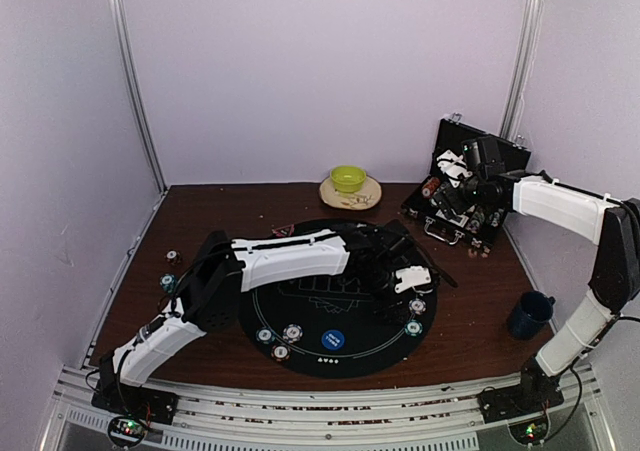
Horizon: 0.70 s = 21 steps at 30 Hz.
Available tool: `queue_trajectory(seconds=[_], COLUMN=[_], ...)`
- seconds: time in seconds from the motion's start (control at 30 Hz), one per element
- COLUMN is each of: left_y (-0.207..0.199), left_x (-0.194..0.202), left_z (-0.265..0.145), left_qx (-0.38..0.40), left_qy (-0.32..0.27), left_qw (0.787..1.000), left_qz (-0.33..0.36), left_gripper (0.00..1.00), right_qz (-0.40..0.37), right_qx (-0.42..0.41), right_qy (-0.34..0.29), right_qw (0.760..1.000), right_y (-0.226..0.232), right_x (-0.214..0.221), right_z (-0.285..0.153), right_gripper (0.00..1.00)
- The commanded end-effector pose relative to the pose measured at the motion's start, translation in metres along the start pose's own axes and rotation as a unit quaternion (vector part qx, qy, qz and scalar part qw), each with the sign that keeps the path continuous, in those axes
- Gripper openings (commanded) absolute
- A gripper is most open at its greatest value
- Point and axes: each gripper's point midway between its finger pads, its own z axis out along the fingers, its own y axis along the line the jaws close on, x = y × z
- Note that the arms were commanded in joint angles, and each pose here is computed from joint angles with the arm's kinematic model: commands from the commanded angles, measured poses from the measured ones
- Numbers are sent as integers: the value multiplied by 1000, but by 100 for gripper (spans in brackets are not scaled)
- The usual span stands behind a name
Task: Distribute texas hold em gaming equipment
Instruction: Place the pile of poker chips at the dealer area, then pick up the pile of poker chips from the pile of poker chips.
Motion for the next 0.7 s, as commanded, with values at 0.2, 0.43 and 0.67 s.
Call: queue_trajectory(seconds=[0.2, 0.43, 0.67], left_y=[31, 100, 183], left_x=[-26, 15, 135], left_z=[-69, -165, -275], left_qx=[-88, -218, -306], left_qy=[-22, -13, 48], left_qw=[996, 976, 943], left_qz=[23, 0, -121], left_gripper=[98, 98, 98], right_qz=[-5, -2, -13], right_qx=[7, 3, -4], right_qy=[4, 5, 9], right_qw=[1000, 1000, 1000], right_y=[3, 6, 19], right_x=[3, 3, 1], right_z=[2, 5, 8], right_gripper=[100, 100, 100])
